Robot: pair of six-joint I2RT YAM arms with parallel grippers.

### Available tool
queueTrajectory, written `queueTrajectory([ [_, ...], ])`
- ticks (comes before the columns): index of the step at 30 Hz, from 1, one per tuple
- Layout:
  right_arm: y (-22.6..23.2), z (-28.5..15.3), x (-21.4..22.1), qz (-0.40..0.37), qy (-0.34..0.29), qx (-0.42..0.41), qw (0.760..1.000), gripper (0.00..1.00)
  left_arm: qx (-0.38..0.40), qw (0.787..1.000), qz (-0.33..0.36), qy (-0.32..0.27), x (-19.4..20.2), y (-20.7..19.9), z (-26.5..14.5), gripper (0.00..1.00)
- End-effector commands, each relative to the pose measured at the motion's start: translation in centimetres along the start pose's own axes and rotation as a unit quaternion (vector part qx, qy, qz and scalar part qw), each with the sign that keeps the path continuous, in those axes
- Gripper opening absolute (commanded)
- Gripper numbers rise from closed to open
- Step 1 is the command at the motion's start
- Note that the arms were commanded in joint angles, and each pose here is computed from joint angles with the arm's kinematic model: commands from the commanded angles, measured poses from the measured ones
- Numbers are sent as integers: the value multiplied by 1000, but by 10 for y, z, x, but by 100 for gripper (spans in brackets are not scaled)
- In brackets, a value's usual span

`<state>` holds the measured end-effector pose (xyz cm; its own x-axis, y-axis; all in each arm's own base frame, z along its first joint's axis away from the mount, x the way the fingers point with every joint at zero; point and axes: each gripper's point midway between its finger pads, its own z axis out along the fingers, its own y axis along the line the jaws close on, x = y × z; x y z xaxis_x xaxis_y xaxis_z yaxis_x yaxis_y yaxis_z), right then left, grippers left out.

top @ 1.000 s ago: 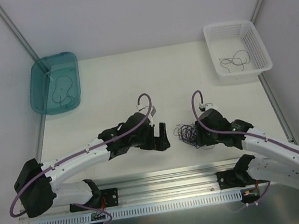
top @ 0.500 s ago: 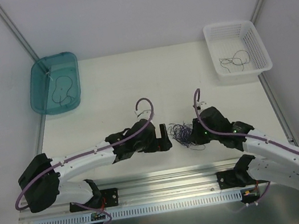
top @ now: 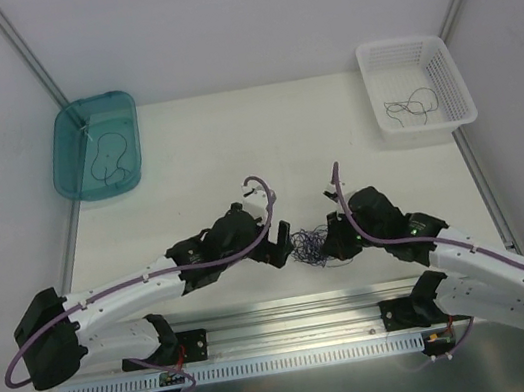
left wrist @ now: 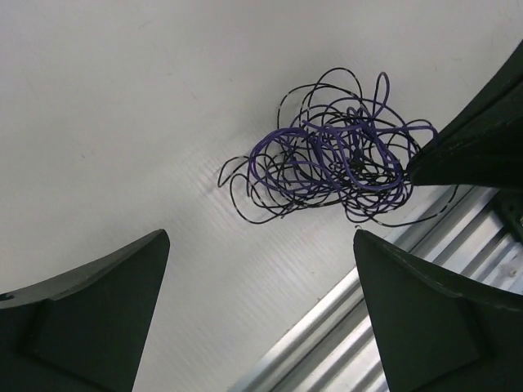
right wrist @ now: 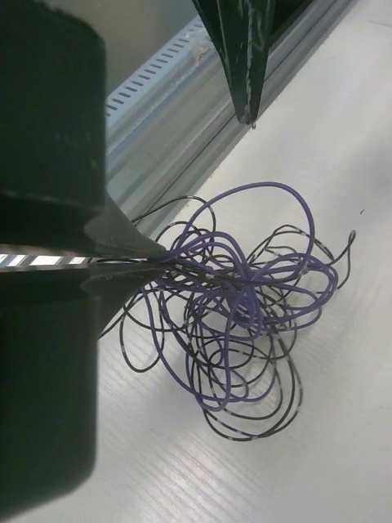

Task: Untangle the cables
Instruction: Untie the cable.

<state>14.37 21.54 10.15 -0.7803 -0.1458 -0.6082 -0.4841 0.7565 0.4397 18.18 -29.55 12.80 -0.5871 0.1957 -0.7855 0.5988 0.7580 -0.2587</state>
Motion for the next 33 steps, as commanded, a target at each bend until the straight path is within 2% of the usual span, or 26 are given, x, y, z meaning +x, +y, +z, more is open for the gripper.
queueTrajectory([
  [1,19,-11,-20,-63,-12,-38,997,1,48,984,165,-40,-16,-5,-5,96],
  [2,24,-13,-23,-70,-13,-45,996,1,68,976,202,-40,-14,-8,-5,95],
  [5,35,-18,-25,-88,-10,-73,993,1,99,962,249,-44,-9,-12,-3,89],
  [8,44,-22,-27,-107,-10,-97,989,1,119,954,273,-41,-6,-12,0,79],
  [11,49,-27,-29,-112,-10,-105,988,1,148,952,266,-29,2,-10,0,69],
  [14,47,-28,-30,-127,-10,-102,987,1,173,955,241,-18,8,-6,1,66],
  [19,48,-28,-30,-127,-10,-103,986,1,230,948,222,1,20,-15,-3,59],
  [26,51,-33,-35,-132,-23,-107,985,1,251,948,191,39,37,-13,4,56],
  [33,54,-37,-37,-134,-31,-114,984,1,249,949,183,59,44,-10,13,42],
])
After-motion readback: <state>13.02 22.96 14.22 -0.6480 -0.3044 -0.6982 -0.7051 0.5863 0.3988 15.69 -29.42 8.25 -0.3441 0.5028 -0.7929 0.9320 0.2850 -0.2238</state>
